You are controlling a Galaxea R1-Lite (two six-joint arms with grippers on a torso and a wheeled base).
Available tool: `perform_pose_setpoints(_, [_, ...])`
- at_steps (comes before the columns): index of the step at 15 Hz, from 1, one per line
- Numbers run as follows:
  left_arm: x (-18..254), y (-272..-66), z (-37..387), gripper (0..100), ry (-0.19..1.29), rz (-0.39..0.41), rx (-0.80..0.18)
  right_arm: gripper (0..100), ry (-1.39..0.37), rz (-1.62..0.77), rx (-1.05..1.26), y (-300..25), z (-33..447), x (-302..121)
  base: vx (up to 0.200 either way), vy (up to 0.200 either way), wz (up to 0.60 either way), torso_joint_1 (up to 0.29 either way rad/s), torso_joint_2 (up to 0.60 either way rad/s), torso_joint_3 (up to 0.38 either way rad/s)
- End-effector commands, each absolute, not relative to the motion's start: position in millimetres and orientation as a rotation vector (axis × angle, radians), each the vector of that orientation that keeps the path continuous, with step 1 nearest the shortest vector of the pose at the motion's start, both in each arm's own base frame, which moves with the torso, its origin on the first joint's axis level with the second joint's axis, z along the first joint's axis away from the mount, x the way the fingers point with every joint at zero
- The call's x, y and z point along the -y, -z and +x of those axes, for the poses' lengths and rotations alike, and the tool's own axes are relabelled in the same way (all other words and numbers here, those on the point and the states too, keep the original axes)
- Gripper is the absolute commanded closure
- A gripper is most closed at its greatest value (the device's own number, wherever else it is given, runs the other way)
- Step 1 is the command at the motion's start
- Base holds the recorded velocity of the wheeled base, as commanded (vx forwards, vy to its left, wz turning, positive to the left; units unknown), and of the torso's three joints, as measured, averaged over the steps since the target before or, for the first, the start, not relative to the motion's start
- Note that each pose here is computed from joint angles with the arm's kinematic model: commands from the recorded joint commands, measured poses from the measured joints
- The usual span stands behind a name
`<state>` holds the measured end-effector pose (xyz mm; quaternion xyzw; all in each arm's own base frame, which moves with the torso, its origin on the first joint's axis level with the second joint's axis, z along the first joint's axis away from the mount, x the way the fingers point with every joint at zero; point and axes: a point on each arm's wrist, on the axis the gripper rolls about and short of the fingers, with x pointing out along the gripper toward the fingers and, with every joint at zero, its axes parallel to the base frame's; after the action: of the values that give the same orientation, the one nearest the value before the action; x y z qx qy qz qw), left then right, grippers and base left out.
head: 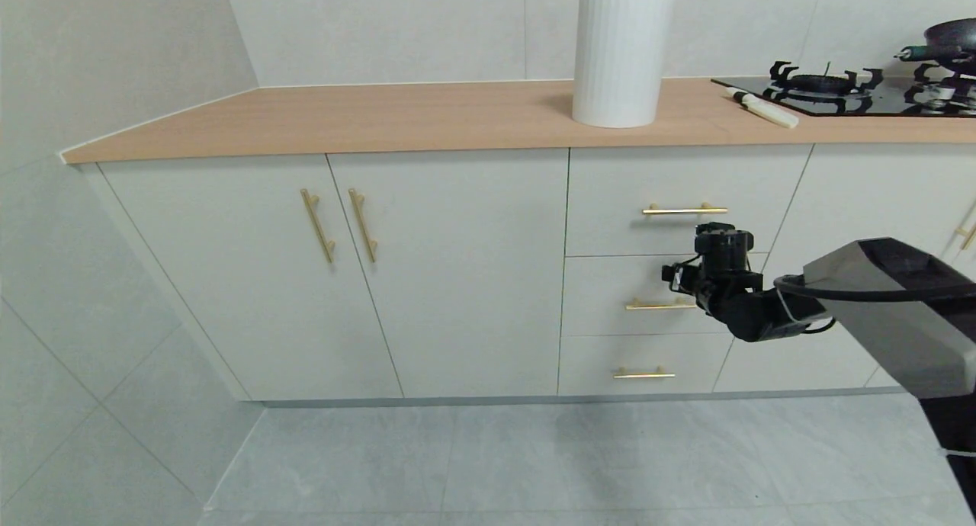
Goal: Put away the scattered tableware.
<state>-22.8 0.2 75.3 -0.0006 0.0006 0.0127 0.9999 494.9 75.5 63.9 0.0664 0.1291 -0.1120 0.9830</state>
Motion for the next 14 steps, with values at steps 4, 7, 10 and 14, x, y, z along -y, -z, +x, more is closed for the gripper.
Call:
perform_pose_setpoints(4, [0,-75,-23,0,-0.026,-0.002,-0.002,0,0.215,0.133,0.009,-182,325,-48,0.0,0.0,0.0,0.0,0.0,0.0])
perform_pose_setpoints(7, [0,-75,-23,0,-0.026,-0.002,-0.002,0,0.26,0.099,0.137,-210,206,-25,0.0,0.0,0.0,0.0,0.0,0.0])
perform_pose_setpoints(10, [0,-75,-23,0,-0.026,-0.002,-0.002,0,0.319,0.008,0.235,-213,117,-4,0.0,0.0,0.0,0.0,0.0,0.0])
perform_pose_setpoints(14, [0,-75,-23,0,-0.026,-0.002,-0.002,0,0.35,-0.062,0.304,-222,9,8,0.0,0.0,0.0,0.0,0.0,0.0])
